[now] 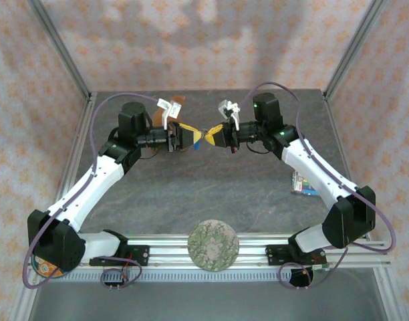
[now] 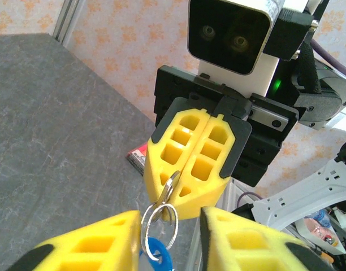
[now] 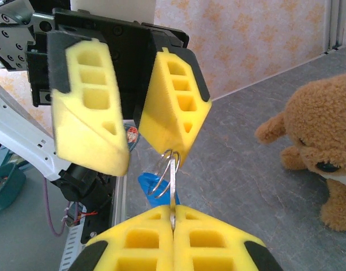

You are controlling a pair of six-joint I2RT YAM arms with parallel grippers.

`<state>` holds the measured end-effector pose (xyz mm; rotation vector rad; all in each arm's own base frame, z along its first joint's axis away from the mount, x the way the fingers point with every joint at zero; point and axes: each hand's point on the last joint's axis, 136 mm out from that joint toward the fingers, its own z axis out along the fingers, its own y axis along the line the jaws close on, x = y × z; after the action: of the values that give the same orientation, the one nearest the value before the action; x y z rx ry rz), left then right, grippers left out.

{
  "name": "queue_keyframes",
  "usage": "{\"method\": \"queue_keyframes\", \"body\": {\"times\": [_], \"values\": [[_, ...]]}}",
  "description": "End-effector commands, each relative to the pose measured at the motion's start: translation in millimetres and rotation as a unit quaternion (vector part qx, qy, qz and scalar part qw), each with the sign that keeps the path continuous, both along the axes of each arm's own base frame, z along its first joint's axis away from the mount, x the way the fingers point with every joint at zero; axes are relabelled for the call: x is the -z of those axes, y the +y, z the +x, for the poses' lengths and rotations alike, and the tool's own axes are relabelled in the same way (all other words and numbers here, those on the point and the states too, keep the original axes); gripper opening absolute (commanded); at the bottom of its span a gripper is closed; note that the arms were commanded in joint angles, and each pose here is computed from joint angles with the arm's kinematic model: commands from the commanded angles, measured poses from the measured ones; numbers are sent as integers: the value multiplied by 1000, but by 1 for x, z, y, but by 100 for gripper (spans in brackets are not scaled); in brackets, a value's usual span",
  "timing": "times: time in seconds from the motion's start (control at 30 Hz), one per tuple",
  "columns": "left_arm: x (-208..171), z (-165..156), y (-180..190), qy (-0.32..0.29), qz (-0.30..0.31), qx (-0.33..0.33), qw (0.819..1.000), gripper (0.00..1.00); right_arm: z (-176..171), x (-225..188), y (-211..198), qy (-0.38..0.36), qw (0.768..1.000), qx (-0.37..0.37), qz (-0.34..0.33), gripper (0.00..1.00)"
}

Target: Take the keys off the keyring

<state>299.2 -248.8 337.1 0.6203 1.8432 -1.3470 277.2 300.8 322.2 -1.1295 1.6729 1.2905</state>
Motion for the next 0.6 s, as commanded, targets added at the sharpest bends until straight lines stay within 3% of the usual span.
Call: {"method": "queue_keyframes", "body": {"times": [0.0, 0.2, 0.3, 0.57], "values": [[-13, -7, -5, -16, -7, 20, 1000, 26, -1, -22, 3, -28, 999, -7, 19, 0], [-13, -6, -4, -20, -8, 17, 1000, 15, -1, -20, 2, -29, 999, -3, 14, 0], [-15, -5, -4, -23, -10, 11, 1000, 1, 0, -20, 1, -32, 999, 1, 13, 0], [-25, -1, 0, -35, -37, -14, 999, 0, -3, -18, 2, -34, 999, 3, 17, 0]]}}
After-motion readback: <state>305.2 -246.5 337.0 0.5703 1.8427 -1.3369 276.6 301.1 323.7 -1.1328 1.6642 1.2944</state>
